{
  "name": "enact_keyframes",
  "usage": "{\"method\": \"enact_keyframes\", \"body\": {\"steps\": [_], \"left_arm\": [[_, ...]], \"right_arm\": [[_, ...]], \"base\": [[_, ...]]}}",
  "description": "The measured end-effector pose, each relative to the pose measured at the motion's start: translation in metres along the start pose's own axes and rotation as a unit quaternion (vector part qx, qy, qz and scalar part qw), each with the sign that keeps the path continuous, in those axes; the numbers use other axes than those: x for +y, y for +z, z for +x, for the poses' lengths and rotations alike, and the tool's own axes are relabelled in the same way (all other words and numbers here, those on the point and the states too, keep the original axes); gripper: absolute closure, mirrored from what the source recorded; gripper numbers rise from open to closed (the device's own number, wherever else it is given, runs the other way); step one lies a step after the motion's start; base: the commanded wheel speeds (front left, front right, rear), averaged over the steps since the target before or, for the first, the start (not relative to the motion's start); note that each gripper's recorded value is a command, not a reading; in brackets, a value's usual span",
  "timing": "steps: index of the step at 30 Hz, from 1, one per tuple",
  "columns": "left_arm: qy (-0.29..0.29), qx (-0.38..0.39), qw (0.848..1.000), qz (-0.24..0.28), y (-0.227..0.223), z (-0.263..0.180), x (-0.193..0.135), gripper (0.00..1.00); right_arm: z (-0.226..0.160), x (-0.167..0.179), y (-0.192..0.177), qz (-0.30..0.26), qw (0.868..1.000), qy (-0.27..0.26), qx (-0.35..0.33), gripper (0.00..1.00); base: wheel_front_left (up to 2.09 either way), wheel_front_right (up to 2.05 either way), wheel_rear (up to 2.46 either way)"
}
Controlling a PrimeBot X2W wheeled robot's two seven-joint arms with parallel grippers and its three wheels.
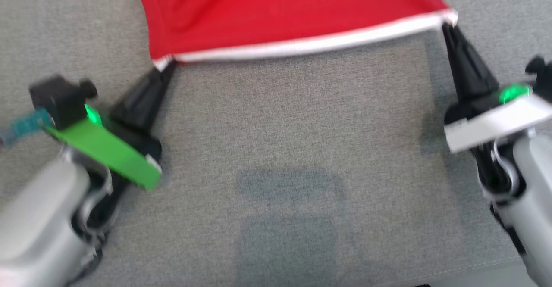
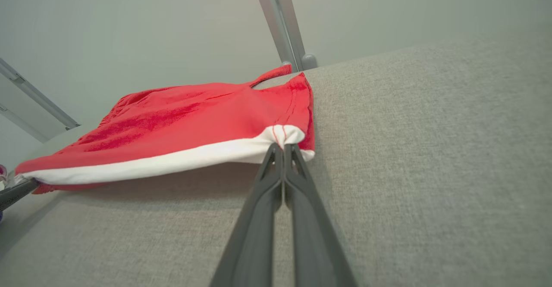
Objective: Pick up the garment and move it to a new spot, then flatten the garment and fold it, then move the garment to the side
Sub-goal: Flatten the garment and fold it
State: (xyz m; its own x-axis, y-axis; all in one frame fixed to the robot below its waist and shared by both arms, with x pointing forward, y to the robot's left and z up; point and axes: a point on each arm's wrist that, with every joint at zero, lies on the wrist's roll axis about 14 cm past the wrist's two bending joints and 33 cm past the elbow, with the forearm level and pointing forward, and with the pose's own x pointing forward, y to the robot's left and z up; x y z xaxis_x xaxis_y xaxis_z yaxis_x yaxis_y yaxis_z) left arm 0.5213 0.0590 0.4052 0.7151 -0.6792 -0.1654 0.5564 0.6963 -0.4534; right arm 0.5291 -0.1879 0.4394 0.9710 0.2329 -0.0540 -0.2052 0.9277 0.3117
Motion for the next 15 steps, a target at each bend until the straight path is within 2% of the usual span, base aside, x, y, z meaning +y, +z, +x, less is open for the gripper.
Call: {"method": "enact_keyframes", "body": {"steps": [1,9,13,15], "left_arm": [[0.007,0.001,1.000,-0.028,-0.010,-0.019,-0.014,1.00],[0.058,0.043,0.989,-0.127,-0.067,-0.104,-0.076,1.00],[0.084,0.002,0.981,-0.175,-0.063,-0.125,-0.100,1.00],[0.097,-0.027,0.975,-0.199,-0.056,-0.136,-0.107,1.00]], "right_arm": [[-0.025,0.000,-0.004,0.009,1.000,-0.006,0.015,1.00],[-0.125,0.011,-0.024,0.041,0.996,-0.025,0.077,1.00],[-0.186,0.008,-0.038,0.060,0.990,-0.058,0.114,1.00],[-0.199,0.013,-0.034,0.070,0.990,-0.061,0.106,1.00]], "base": [[0.00,0.00,0.00],[0.00,0.00,0.00],[0.00,0.00,0.00],[0.00,0.00,0.00]]}}
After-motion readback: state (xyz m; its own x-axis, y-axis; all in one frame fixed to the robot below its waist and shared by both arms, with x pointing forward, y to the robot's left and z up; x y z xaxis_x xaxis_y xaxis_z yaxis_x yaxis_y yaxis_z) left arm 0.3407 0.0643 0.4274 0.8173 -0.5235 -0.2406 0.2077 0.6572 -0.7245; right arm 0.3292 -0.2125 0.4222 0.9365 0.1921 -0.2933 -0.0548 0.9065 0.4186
